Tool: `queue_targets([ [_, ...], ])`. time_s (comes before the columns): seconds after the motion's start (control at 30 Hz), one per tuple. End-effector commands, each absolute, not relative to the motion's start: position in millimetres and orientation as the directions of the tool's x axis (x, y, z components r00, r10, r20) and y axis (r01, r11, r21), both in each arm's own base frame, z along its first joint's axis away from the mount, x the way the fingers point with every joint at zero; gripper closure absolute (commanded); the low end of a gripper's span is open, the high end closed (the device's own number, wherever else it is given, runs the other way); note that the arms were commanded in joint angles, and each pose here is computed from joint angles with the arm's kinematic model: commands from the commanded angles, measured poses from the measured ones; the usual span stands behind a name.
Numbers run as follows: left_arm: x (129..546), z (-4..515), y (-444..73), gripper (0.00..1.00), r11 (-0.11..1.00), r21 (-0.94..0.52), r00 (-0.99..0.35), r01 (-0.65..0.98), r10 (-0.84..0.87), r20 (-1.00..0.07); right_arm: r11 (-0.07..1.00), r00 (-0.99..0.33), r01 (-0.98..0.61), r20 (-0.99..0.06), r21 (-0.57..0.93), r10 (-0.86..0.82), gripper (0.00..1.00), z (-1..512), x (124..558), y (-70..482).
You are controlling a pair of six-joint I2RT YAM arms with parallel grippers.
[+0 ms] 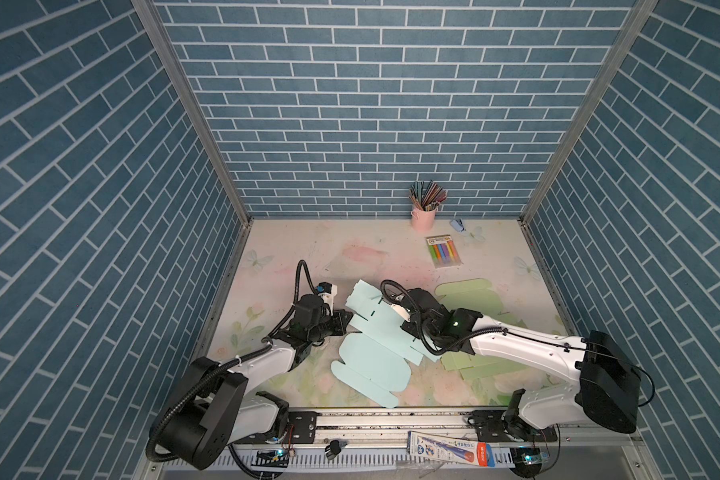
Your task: Fold the paper box
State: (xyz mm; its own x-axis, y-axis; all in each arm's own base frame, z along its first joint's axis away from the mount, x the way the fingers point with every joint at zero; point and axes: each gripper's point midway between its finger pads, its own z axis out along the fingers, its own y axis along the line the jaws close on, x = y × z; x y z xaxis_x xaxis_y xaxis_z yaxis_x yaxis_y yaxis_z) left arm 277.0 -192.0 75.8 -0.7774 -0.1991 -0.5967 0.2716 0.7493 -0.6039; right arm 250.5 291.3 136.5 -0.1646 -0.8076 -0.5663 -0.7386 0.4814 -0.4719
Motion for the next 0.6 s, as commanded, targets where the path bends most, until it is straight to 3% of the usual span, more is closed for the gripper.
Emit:
queue_targets([
  [0.0,277.8,90.3,-206.5,1.0,0.719,-0.62,-0.758,0.314,-0.204,-0.62,0.484,-0.136,-0.714,-0.578,-0.506,-0.805,1.0,149.5,257.9,298.3],
  [0.57,246.7,88.0,-248.5,1.0,0.678,-0.633,-0.779,0.374,-0.14,-0.611,0.458,-0.08,-0.671,-0.556,-0.584,-0.827,1.0,155.8,260.7,307.8],
])
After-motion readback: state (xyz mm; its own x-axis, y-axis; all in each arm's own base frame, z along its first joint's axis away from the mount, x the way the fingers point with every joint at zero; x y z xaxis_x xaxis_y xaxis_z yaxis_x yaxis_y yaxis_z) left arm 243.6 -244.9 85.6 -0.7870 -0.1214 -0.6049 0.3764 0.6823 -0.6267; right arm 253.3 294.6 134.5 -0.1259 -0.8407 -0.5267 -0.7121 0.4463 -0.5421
